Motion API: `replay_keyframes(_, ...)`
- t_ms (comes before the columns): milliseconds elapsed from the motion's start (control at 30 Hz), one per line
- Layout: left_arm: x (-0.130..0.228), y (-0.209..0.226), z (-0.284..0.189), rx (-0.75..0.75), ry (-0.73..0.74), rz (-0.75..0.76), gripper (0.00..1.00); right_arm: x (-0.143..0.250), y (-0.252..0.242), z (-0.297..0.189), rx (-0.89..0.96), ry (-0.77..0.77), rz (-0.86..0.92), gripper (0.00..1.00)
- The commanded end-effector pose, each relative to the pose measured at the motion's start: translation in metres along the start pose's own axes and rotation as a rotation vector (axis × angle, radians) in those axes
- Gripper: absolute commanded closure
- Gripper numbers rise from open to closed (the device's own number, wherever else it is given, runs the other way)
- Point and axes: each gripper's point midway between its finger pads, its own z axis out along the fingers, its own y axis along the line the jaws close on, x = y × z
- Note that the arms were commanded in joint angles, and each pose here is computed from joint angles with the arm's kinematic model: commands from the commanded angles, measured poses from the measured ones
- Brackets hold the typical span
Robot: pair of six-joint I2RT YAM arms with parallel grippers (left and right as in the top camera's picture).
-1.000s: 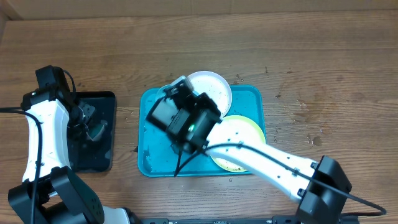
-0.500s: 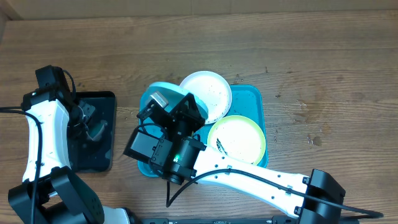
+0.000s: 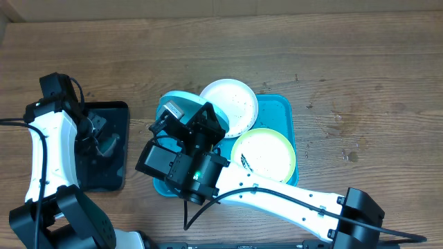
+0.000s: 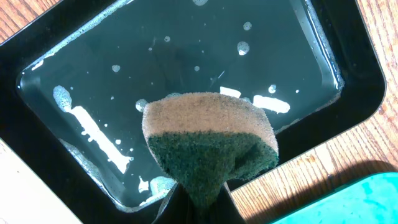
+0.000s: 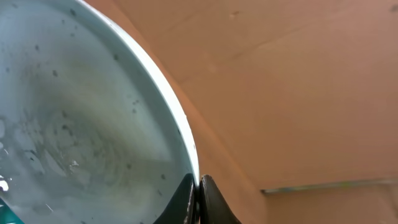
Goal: Clean dirty plates on tray and stack at the side
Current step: 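Lift the light blue plate with the right gripper and set it right of tray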
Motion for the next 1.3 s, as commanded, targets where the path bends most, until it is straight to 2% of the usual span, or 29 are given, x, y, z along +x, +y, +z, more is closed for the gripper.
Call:
replay_keyframes(0,0.001,-0.001,-0.001,0.009,0.001,0.011,0.96,-0.007,0.014,0.011,-0.183,0.026,0.206,0.96)
replay_keyframes(67,0.001,-0.001,-0.001,0.009,0.001,0.011,0.96,-0.002,0.035,0.021,-0.351,0.079,0.275,0.96)
replay_keyframes(167,0.001,-0.001,-0.001,0.009,0.002,0.012,0.96,0.012,0.042,0.043,-0.492,0.189,0.421,0.96)
replay_keyframes(300,0.001,-0.001,-0.001,0.009,0.002,0.011,0.96,0.041,0.024,0.083,-0.589,0.370,0.659,0.96)
replay_keyframes(400,0.001,-0.001,-0.001,0.009,0.001,0.011,0.96,0.065,0.008,0.109,-0.785,0.505,0.844,0.96)
replay_keyframes(533,0.001,-0.001,-0.001,0.009,0.001,0.011,0.96,0.106,-0.030,0.138,-0.944,0.640,1.073,0.96)
replay_keyframes(600,0.000,-0.001,-0.001,0.009,0.000,0.011,0.96,0.146,-0.056,0.154,-0.907,0.715,1.140,0.96)
replay_keyframes(667,0.000,-0.002,-0.001,0.011,-0.003,0.010,0.96,0.185,-0.074,0.163,-0.874,0.764,1.133,0.96)
replay_keyframes(900,-0.002,-0.003,-0.001,0.018,-0.010,0.009,0.96,0.301,-0.111,0.186,-0.669,0.935,1.248,0.96)
replay_keyframes(1100,-0.002,-0.003,-0.001,0.018,-0.010,0.010,0.96,0.356,-0.105,0.212,-0.548,0.914,1.314,0.96)
replay_keyframes(1267,-0.002,-0.003,-0.001,0.018,-0.010,0.010,0.96,0.372,-0.097,0.219,-0.523,0.897,1.330,0.96)
